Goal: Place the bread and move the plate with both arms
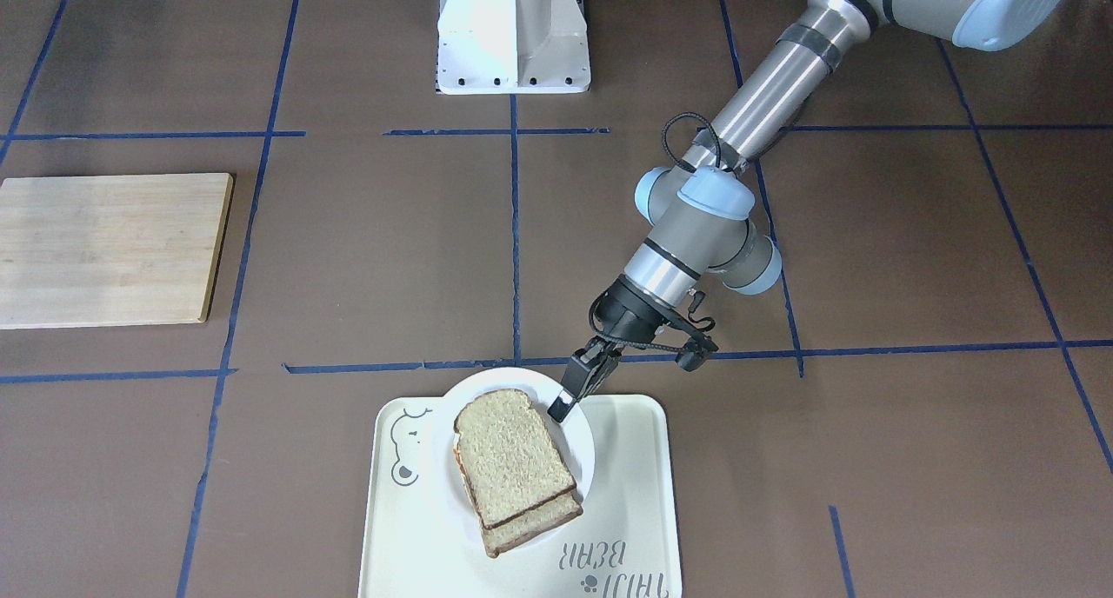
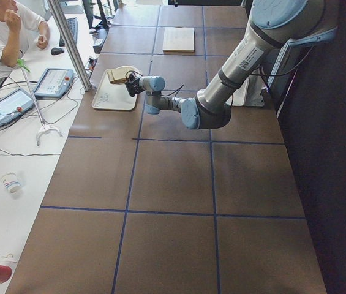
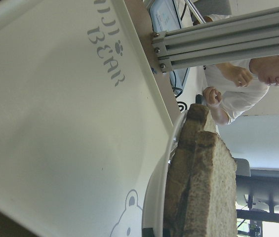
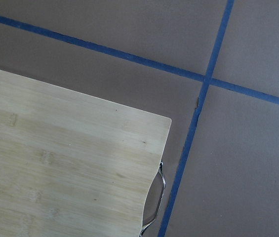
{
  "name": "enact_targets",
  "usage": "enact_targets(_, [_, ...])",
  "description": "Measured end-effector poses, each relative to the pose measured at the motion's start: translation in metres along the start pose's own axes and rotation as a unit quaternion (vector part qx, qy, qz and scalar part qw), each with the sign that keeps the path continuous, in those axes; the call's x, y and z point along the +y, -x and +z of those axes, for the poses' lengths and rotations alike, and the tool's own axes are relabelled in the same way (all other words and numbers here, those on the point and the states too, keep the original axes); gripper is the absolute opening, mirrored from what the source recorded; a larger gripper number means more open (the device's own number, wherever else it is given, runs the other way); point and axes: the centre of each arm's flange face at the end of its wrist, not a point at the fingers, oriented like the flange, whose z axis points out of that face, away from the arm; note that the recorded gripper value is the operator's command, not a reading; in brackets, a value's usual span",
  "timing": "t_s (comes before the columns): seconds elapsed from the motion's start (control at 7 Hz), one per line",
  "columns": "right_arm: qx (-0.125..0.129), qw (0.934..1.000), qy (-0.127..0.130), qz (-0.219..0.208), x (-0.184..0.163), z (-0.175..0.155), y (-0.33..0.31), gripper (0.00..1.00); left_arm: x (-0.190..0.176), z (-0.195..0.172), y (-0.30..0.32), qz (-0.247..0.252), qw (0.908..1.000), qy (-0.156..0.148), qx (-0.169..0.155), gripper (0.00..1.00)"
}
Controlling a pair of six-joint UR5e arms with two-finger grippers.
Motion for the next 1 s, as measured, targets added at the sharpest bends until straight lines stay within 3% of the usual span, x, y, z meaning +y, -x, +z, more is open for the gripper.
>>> enact_targets(0.14, [0.0, 1.0, 0.0, 0.0, 0.0, 0.0, 0.0, 1.0, -0.007, 0.01, 0.005, 0.001, 0.9999, -0.01, -0.013, 0.24])
enact_targets(0.29, [0.0, 1.0, 0.0, 0.0, 0.0, 0.0, 0.0, 1.0, -0.011, 0.014, 0.009, 0.002, 0.9997, -0.015, -0.02, 0.9])
enact_targets(0.43, [0.0, 1.0, 0.0, 0.0, 0.0, 0.0, 0.0, 1.0, -0.012, 0.015, 0.011, 0.004, 0.9996, -0.016, -0.024, 1.0])
enact_targets(0.71, [0.0, 1.0, 0.0, 0.001, 0.0, 0.0, 0.0, 1.0, -0.019, 0.013, 0.004, 0.025, 0.9993, -0.004, -0.028, 1.0])
enact_targets(1.0, [0.0, 1.0, -0.001, 0.001, 0.0, -0.001, 0.001, 1.0, -0.054, -0.01, -0.007, 0.04, 0.9971, 0.036, -0.054, 1.0])
